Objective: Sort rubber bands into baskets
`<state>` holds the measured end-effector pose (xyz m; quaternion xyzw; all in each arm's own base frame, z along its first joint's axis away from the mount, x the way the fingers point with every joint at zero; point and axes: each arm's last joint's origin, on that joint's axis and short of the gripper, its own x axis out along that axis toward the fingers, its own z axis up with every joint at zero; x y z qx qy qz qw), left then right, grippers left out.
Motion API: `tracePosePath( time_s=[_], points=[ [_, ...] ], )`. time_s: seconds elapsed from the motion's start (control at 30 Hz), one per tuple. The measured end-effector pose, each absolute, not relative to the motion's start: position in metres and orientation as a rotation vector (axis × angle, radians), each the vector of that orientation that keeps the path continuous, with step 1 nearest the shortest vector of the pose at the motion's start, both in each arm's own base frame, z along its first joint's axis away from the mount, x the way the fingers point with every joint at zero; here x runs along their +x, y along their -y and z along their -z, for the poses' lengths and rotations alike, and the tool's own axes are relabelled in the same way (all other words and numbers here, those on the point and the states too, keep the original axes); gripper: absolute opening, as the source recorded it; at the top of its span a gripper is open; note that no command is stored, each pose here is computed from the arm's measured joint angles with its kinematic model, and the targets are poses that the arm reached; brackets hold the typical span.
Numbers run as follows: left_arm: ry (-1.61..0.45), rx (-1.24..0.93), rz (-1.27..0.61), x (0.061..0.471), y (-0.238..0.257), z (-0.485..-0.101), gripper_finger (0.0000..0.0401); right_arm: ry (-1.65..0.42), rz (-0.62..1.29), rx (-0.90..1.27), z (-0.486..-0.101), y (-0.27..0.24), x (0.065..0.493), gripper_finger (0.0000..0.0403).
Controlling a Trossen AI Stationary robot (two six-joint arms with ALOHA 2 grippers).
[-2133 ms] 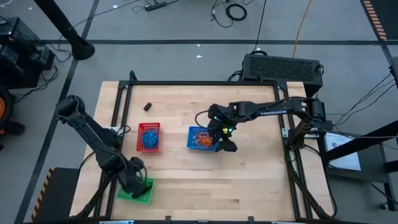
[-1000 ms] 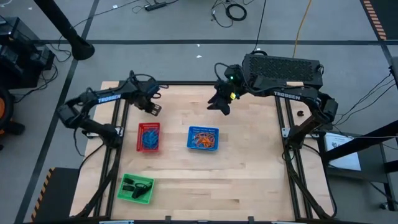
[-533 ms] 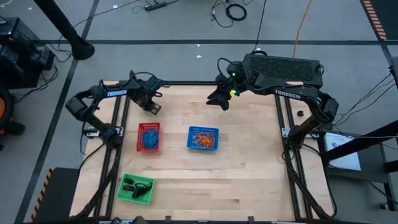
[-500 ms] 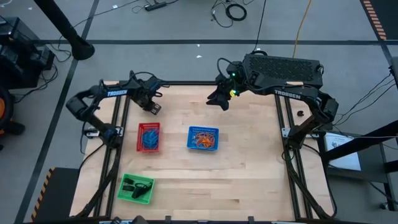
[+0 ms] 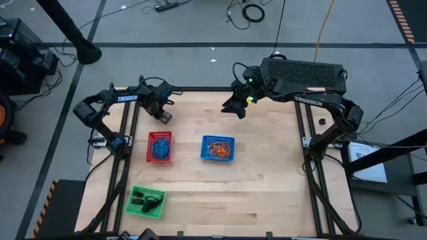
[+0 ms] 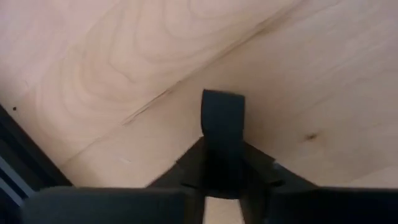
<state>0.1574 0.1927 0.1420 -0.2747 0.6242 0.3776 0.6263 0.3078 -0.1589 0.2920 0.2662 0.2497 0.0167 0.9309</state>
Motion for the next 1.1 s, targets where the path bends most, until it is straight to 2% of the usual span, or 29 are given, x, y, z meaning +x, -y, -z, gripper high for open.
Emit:
tracePosePath(
  time_s=[0.07,0.13,0.43,0.6,0.7,0.83,1.1],
  points=[
    [-1.436,-0.622,-0.844,0.158,-0.192,-0.142,0.0031,-0.514,-0.034,0.547,-0.292,0.159,0.308,0.0199],
    [-1.438,-0.624,-0.843,0.158,-0.192,-0.142,0.0011,-0.517,-0.034,0.548,-0.291,0.159,0.308,0.0199],
    [-1.368,-0.606,-0.872,0.16,-0.178,-0.164,0.0005,-0.594,-0.05,0.587,-0.285,0.153,0.305,0.0199],
    [-1.213,-0.615,-0.918,0.162,-0.162,-0.192,0.0004,-0.665,-0.086,0.555,-0.28,0.142,0.305,0.0199],
    [-1.109,-0.69,-0.866,0.166,-0.146,-0.207,0.0004,-0.686,-0.11,0.541,-0.279,0.135,0.307,0.0199],
    [-1.057,-0.795,-0.693,0.174,-0.113,-0.223,0.0003,-0.723,-0.148,0.53,-0.277,0.122,0.31,0.0199],
    [-1.063,-0.966,-0.583,0.18,-0.023,-0.244,0.0003,-0.862,-0.267,0.492,-0.269,0.083,0.313,0.0199]
  ],
)
